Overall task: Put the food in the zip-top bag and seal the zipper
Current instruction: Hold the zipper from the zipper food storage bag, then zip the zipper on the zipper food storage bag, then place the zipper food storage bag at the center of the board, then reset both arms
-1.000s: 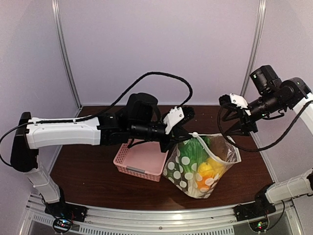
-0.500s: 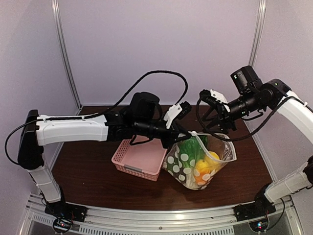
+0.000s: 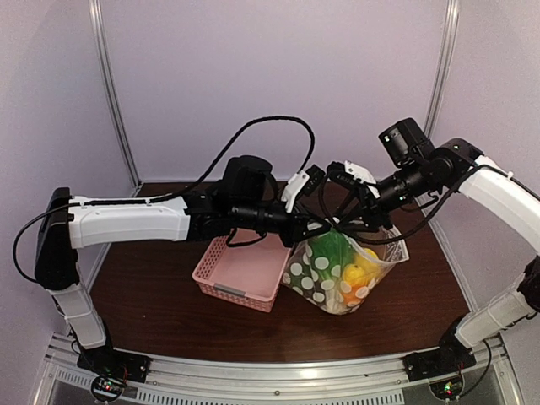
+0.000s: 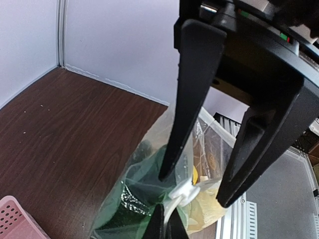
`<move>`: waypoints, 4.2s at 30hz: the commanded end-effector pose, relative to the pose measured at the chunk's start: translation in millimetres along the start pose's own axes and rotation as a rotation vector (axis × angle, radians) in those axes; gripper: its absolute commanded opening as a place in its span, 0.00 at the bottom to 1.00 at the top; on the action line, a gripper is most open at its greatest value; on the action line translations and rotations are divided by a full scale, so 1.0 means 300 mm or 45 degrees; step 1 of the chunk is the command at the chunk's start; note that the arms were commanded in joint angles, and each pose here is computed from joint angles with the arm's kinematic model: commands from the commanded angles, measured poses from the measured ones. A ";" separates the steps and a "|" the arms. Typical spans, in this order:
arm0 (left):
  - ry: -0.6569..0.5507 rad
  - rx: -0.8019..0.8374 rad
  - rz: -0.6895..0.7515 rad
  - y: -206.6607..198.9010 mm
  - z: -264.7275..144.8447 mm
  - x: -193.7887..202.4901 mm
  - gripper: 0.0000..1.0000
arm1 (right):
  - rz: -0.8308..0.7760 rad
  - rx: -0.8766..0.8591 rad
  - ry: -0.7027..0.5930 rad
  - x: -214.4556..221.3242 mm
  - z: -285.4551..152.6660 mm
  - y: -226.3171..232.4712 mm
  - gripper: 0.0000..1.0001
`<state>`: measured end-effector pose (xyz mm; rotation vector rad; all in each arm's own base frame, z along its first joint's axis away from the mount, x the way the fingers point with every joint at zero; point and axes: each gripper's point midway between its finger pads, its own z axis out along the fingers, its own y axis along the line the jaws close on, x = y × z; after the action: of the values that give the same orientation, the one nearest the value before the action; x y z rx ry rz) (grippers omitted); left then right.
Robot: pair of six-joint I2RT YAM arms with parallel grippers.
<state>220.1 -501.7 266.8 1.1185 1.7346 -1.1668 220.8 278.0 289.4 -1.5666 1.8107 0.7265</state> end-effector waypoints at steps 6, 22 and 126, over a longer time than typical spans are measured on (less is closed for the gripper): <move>-0.126 0.064 0.009 -0.031 -0.012 -0.092 0.00 | 0.004 0.103 0.011 -0.017 -0.004 -0.041 0.24; -0.089 0.043 -0.012 -0.009 -0.014 -0.056 0.00 | -0.067 0.159 0.132 0.047 -0.012 -0.056 0.00; 0.096 0.396 0.101 0.039 -0.022 0.042 0.98 | 0.192 0.248 0.214 0.535 -0.315 0.041 0.55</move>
<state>235.5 -502.0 194.1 1.3518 1.7436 -1.4358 187.8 92.0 201.8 -1.4870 2.1057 0.3730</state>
